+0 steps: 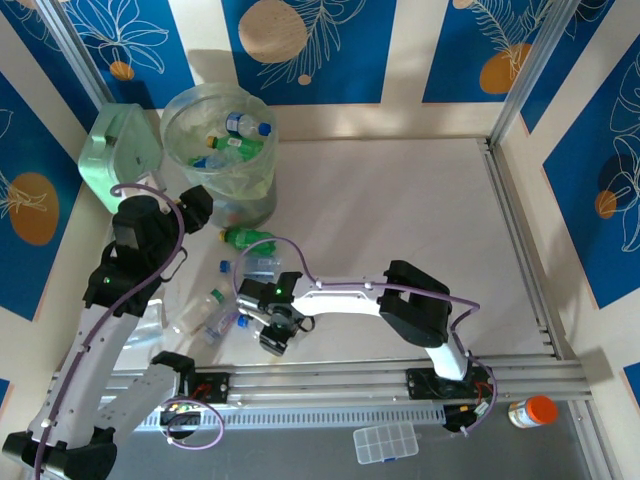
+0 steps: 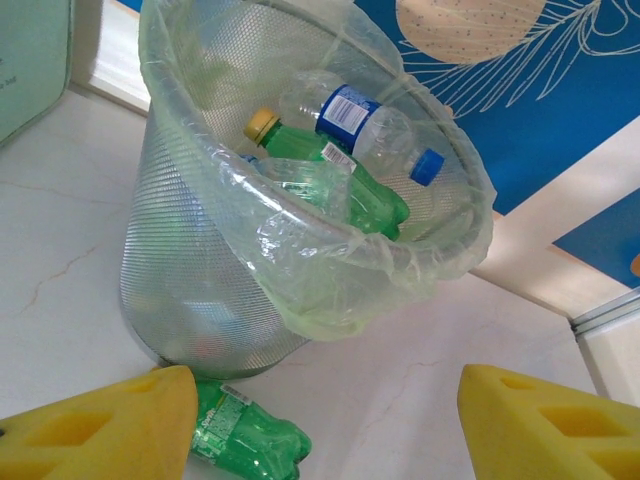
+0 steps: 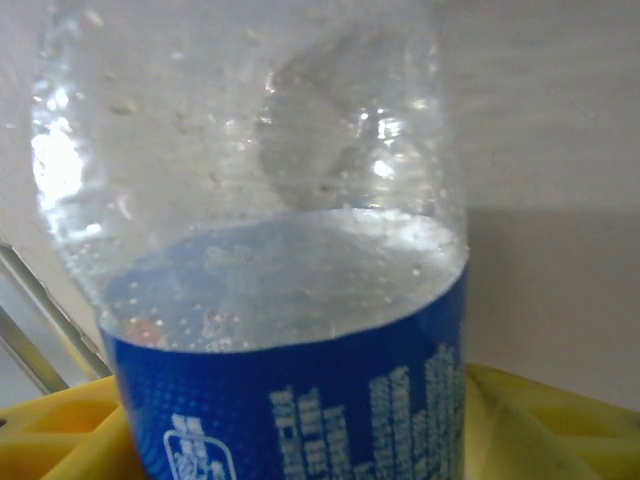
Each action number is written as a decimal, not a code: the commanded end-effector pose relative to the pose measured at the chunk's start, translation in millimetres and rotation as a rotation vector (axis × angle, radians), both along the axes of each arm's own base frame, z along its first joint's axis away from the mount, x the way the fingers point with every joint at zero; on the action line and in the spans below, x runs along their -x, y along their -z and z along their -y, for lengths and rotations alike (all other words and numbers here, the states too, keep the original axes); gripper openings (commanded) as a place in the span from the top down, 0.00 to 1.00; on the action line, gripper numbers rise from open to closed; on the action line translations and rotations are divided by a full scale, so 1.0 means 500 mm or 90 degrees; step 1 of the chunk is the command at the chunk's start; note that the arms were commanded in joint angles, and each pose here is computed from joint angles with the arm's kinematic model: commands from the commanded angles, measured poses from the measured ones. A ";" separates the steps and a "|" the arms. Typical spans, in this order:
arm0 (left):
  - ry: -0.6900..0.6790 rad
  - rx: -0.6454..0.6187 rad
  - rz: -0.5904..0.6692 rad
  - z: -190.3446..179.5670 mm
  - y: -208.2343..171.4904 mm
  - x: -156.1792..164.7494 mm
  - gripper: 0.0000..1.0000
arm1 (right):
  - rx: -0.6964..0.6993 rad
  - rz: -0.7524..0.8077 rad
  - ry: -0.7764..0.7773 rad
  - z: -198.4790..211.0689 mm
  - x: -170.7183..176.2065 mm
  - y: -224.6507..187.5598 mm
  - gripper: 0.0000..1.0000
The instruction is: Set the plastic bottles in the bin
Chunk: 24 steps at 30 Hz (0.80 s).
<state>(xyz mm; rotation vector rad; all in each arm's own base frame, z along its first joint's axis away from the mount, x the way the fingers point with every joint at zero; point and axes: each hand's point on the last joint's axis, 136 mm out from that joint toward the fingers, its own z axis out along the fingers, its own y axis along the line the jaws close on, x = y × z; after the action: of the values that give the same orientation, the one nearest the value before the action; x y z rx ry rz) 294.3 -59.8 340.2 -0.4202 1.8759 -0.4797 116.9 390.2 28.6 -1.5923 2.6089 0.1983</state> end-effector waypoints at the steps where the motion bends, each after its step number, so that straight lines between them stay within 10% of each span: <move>1: -0.004 -0.023 0.004 -0.004 0.004 0.003 0.31 | -0.013 -0.010 -0.008 0.004 0.009 -0.003 0.38; 9: 0.073 -0.012 -0.002 0.041 0.006 -0.006 0.30 | -0.082 0.038 0.026 0.035 -0.028 -0.074 0.43; 24: 0.475 0.094 0.015 0.260 0.061 0.030 0.32 | -0.366 0.004 0.132 0.152 -0.078 -0.267 0.49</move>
<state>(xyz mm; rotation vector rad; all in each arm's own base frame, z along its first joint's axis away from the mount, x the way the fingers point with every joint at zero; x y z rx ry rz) 292.9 -154.3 294.8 0.0117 2.0145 -0.9079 164.4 309.3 140.2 -1.1262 2.4440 0.6442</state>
